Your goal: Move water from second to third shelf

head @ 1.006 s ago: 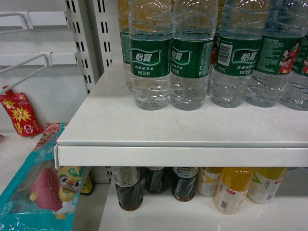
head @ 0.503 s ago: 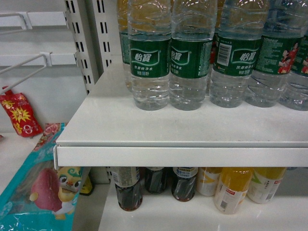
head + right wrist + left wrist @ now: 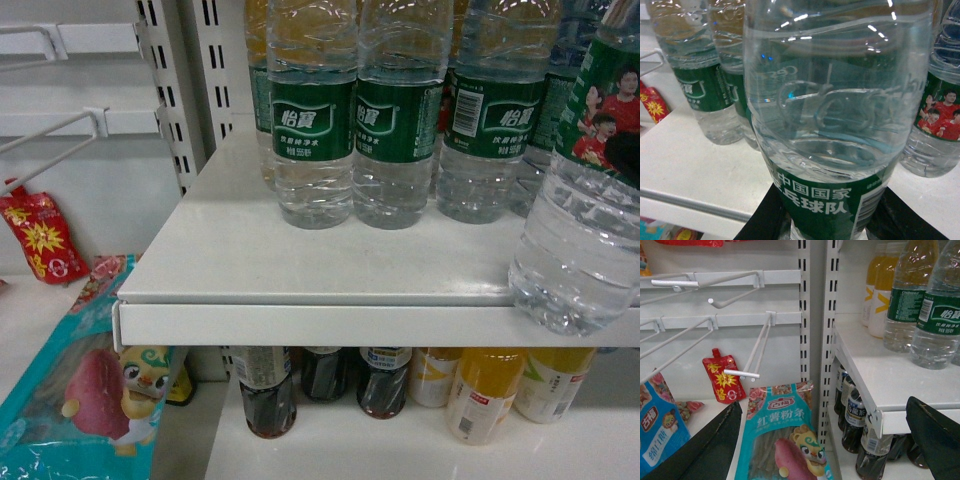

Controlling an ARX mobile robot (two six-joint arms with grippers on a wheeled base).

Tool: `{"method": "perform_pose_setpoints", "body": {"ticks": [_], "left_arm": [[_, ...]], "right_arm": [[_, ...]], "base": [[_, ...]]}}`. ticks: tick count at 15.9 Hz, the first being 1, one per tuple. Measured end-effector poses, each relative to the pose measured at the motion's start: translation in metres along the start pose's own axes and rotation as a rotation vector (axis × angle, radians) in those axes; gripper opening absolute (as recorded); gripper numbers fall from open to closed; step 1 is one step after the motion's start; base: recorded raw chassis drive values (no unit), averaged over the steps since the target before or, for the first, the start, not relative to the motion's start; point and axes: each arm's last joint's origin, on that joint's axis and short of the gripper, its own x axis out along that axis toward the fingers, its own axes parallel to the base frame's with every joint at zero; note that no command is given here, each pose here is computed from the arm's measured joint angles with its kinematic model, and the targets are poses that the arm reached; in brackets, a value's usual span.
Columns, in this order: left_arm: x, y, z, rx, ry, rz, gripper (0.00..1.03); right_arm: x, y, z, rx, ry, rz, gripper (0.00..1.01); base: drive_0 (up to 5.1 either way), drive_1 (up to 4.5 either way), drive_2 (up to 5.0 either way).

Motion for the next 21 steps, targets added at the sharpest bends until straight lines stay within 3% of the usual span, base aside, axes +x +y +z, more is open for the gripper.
{"method": "perform_pose_setpoints", "body": {"ticks": [5,11,17,18,21], "left_arm": [[0.000,0.000,0.000,0.000,0.000,0.000,0.98],[0.000,0.000,0.000,0.000,0.000,0.000,0.98],[0.000,0.000,0.000,0.000,0.000,0.000,0.98],[0.000,0.000,0.000,0.000,0.000,0.000,0.98],[0.000,0.000,0.000,0.000,0.000,0.000,0.98]], "right_arm": [[0.030,-0.002,0.010,0.034,0.023,-0.002,0.32],[0.061,0.000,0.015,0.025,0.036,-0.014,0.32],[0.069,0.003,0.015,0.015,0.036,-0.016,0.32],[0.070,0.003,0.015,0.013,0.026,-0.017,0.59],[0.069,0.003,0.019,0.006,-0.006,-0.019,0.96]], "base": [[0.0,0.00,0.0],[0.0,0.00,0.0],[0.0,0.00,0.0],[0.0,0.00,0.0],[0.0,0.00,0.0]]}}
